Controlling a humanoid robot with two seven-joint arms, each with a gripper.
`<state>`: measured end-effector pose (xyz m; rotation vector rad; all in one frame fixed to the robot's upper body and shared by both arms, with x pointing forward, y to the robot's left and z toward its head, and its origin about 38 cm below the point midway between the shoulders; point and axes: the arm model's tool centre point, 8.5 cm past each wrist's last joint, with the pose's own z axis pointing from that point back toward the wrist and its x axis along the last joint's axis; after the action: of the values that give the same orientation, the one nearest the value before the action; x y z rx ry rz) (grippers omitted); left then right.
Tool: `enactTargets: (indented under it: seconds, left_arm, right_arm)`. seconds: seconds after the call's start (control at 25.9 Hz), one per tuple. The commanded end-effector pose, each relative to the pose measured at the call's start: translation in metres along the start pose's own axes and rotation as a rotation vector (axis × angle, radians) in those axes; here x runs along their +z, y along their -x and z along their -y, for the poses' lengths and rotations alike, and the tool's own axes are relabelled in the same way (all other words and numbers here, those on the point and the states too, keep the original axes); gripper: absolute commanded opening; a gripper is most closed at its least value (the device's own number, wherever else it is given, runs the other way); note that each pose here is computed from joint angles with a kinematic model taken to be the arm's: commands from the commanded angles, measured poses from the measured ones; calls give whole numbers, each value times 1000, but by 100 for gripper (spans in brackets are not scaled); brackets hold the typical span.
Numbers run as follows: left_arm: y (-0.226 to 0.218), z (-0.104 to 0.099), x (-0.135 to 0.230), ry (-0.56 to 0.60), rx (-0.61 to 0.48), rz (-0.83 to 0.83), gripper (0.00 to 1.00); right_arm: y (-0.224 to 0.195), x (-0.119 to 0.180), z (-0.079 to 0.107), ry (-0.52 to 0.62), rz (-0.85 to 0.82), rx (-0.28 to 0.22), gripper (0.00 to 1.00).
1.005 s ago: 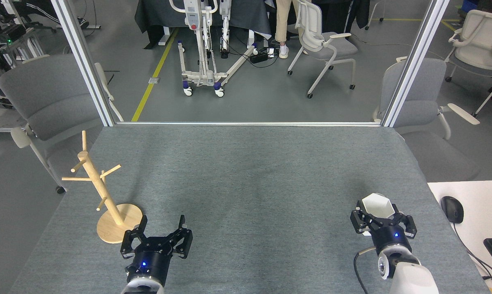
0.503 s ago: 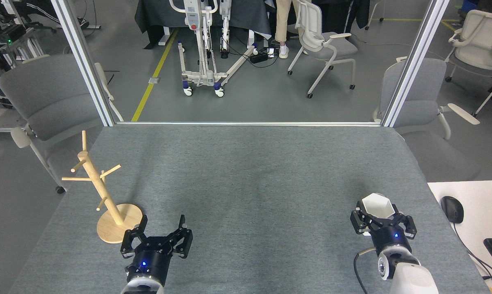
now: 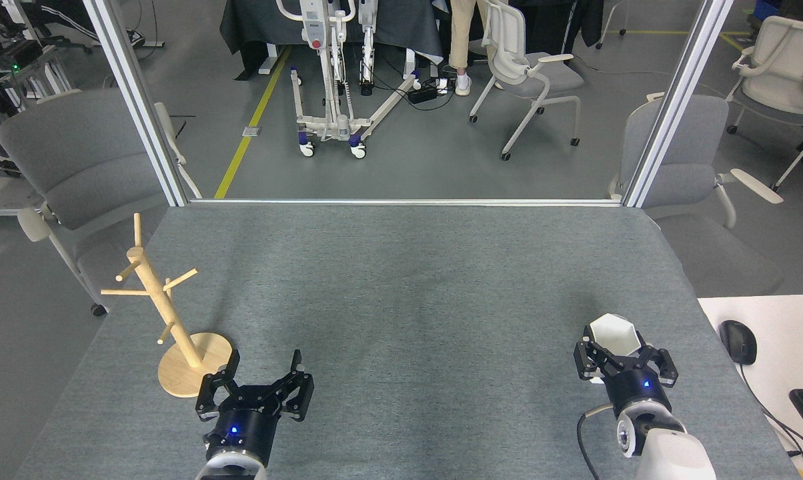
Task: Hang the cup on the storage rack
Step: 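Close the right gripper on the white cup's rim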
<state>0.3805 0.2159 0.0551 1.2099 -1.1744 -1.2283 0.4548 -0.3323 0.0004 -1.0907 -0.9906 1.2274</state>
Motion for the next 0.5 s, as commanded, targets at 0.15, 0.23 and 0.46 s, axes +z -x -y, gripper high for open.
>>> enactTargets:
  seconds: [0.15, 0.23, 0.46]
  left_arm:
    - [0, -2, 0, -11, 0, 1, 99]
    - [0, -4, 0, -23, 0, 0, 99]
    - [0, -9, 0, -66, 0, 2, 99]
  right_arm:
    - [-3, -1, 5, 9, 34, -7, 20]
    - [-3, -2, 12, 28, 35, -3, 20]
    - [-8, -2, 76, 56, 28, 21, 20]
